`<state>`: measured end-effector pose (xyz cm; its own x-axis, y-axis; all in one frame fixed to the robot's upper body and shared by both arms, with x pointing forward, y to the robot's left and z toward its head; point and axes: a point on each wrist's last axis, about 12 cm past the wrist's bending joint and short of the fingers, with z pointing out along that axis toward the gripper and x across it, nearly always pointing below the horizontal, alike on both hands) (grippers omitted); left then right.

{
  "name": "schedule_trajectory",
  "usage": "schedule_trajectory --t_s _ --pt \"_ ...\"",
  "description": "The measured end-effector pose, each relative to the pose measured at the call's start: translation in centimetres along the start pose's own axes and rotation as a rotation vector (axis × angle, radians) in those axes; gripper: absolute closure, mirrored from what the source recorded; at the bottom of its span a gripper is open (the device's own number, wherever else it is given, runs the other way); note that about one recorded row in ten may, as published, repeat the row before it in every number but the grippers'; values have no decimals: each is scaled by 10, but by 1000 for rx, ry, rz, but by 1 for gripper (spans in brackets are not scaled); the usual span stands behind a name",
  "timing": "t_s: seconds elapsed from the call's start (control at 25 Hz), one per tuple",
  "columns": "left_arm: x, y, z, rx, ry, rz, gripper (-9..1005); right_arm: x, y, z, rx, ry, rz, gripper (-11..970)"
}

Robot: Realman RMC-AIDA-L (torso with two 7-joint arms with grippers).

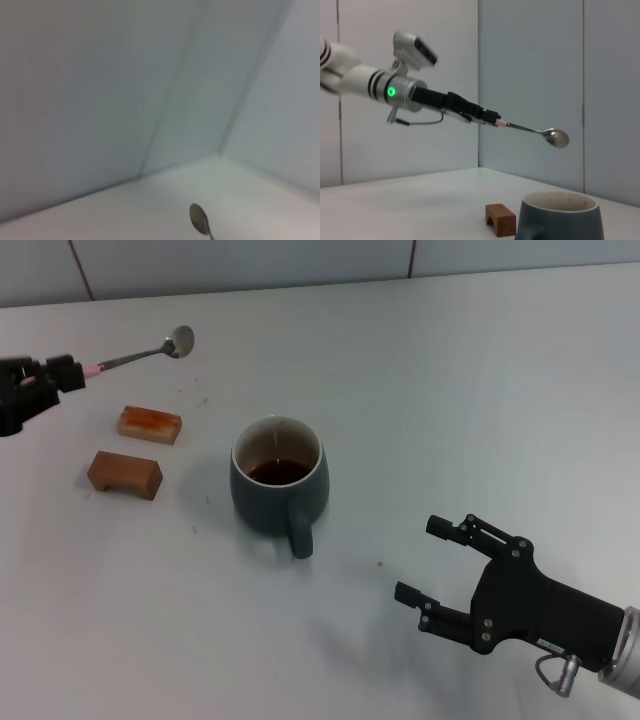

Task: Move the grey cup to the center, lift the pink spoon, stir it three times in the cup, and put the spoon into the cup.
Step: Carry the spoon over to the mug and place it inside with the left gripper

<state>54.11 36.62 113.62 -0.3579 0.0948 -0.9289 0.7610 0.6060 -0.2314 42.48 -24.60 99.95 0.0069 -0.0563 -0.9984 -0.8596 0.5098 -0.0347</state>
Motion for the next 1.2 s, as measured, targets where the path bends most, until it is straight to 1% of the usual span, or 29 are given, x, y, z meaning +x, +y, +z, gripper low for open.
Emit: schedule_trajectory --t_s 0.04,0.08,0.12,0.16,0.2,0.24,0.28,0.32,0.36,0.4,0.52,0.56,0.6,0.68,0.76,0.8,0.88,1.2 --pt "-23 -8 -3 25 71 153 861 -1 0 0 -2 -4 -1 166" --pt "-34 -13 -3 36 102 229 861 -1 0 0 -2 -5 -1 166" --pt "-56 -25 -1 57 158 356 861 -1 0 0 -2 -7 -1 166" --pt "-56 -25 -1 57 158 356 861 -1 0 0 -2 -7 -1 166" --pt "-65 -31 2 71 179 404 862 -1 0 0 -3 -8 -1 166" --pt "-65 -31 2 71 179 404 862 -1 0 0 -3 -11 -1 166" --pt "-75 -38 6 93 202 451 862 -2 0 0 -4 -14 0 165" --pt "-75 -38 6 93 202 451 862 -2 0 0 -4 -16 0 165" --pt "-89 -48 13 119 244 523 862 -2 1 0 -5 -19 1 165" --pt "-89 -48 13 119 244 523 862 -2 1 0 -5 -19 1 165" --pt "-107 -64 31 156 352 643 862 -2 2 0 -6 -23 4 165" --pt "-110 -71 40 178 398 688 862 -2 3 -1 -3 -28 8 165" --pt "-110 -71 40 178 398 688 862 -2 3 -1 -3 -28 8 166" --pt "-112 -77 51 202 454 732 862 -3 4 -2 1 -36 11 166" --pt "-112 -80 58 215 503 757 862 -3 5 -2 2 -43 11 167" --pt "-112 -80 58 215 503 757 862 -3 5 -2 2 -43 11 167" --pt "-112 -84 68 235 538 789 862 -3 6 -3 2 -44 10 167" --pt "-112 -89 79 246 593 826 862 -3 7 -2 -3 -44 12 167"
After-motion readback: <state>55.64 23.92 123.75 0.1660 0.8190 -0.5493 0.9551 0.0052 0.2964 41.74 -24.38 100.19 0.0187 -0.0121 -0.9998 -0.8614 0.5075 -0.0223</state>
